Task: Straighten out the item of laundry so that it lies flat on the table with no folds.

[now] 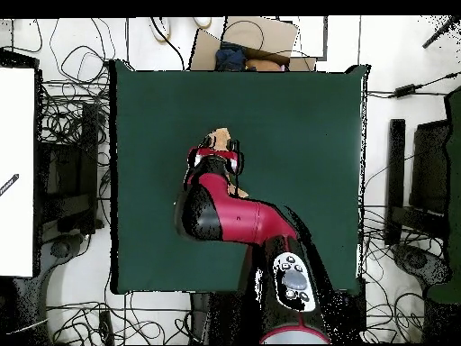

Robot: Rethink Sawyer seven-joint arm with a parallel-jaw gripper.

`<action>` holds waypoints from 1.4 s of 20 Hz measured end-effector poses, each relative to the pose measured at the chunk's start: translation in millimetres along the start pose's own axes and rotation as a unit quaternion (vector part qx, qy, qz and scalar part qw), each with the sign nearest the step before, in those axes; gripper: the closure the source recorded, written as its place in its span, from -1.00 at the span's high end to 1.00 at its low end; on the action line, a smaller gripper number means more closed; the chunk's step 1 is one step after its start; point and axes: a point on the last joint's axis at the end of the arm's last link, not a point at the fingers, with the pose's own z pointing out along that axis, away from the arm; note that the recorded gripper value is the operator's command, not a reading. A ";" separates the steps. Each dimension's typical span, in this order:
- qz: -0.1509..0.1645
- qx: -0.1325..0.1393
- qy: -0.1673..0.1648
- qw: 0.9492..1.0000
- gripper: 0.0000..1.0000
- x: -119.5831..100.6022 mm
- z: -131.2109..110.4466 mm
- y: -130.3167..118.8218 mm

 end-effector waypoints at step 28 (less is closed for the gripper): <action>-0.018 0.007 0.171 0.985 1.00 -26.2 -8.5 0.5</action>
